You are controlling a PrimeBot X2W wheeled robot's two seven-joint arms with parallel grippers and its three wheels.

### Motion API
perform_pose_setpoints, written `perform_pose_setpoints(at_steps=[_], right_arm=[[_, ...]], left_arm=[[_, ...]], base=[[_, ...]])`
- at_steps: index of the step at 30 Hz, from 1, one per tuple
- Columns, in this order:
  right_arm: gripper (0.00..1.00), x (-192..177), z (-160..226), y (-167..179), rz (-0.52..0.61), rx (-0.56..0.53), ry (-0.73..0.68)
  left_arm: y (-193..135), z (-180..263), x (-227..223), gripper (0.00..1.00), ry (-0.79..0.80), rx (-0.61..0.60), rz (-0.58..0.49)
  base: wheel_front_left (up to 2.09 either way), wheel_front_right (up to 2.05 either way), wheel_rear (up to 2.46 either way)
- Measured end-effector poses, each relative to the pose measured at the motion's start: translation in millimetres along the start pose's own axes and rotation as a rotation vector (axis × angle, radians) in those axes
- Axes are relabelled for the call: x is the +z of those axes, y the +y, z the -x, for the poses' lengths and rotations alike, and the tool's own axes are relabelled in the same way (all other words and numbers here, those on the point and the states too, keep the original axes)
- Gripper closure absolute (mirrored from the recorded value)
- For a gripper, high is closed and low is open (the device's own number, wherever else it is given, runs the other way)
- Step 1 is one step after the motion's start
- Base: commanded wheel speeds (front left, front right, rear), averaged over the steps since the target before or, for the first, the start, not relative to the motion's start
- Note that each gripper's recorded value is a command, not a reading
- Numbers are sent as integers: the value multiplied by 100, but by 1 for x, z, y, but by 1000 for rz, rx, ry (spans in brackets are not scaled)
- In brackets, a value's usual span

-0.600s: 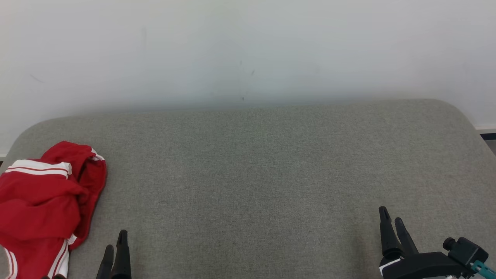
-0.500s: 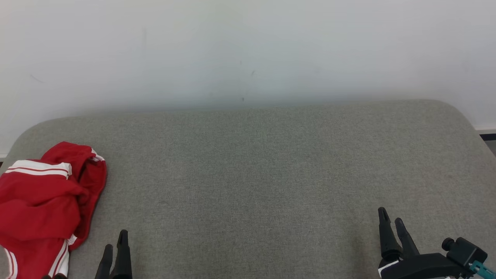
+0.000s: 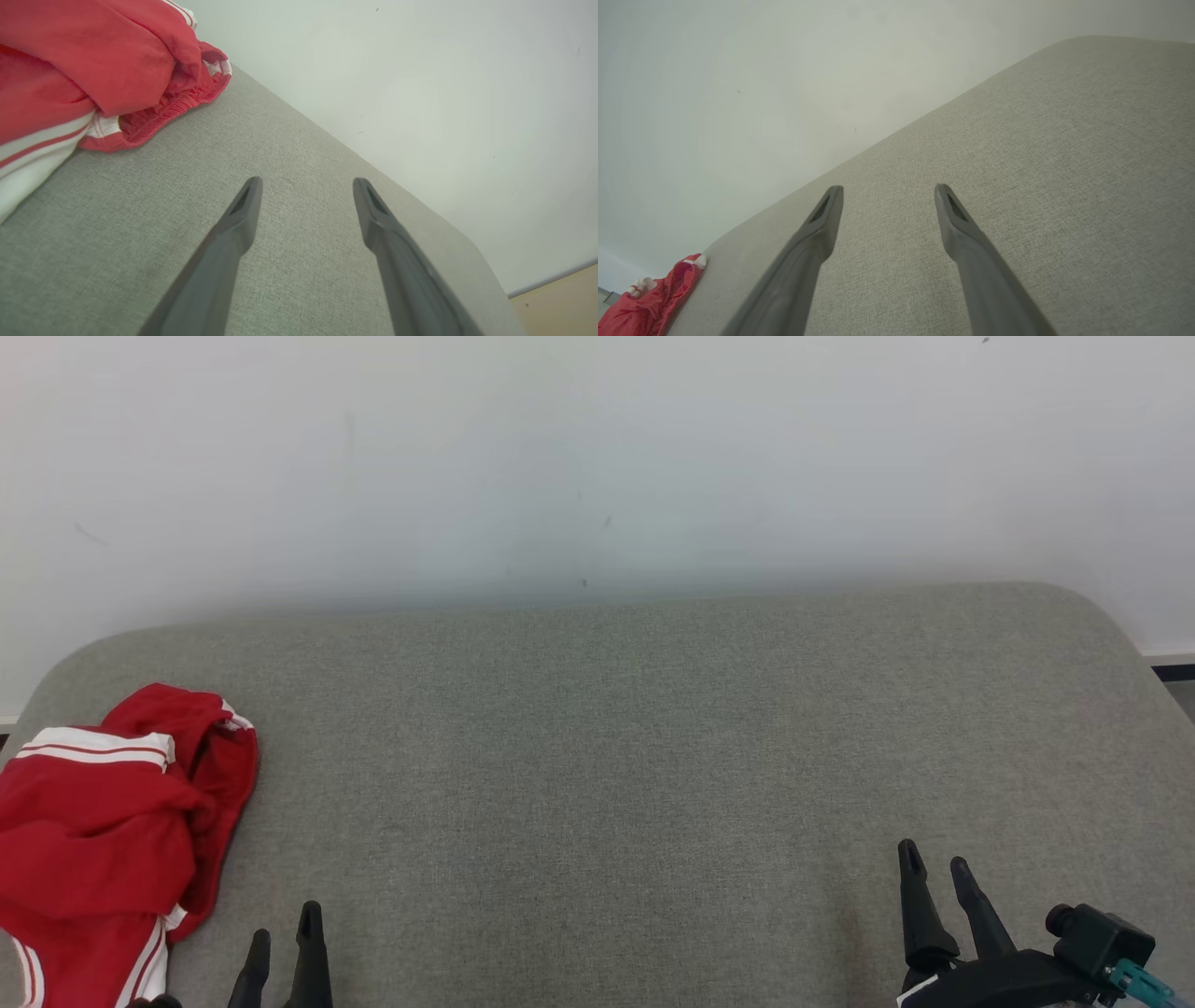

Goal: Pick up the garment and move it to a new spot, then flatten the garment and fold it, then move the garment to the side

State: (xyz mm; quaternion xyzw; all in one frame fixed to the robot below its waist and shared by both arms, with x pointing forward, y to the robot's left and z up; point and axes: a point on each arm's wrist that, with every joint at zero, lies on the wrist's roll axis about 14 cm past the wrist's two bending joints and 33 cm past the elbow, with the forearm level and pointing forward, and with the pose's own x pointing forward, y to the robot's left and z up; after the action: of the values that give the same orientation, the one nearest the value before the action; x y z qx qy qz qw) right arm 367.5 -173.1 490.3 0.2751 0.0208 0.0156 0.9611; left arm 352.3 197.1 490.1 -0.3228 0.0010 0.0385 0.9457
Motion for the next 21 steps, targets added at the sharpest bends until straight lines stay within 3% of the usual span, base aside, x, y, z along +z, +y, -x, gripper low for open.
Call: perform_pose_setpoints(at_steps=[21], right_arm=[[0,-5,6,7,236,42,15]], left_arm=[[-5,5,3,0,-29,-44,-260]], base=[[0,0,0]])
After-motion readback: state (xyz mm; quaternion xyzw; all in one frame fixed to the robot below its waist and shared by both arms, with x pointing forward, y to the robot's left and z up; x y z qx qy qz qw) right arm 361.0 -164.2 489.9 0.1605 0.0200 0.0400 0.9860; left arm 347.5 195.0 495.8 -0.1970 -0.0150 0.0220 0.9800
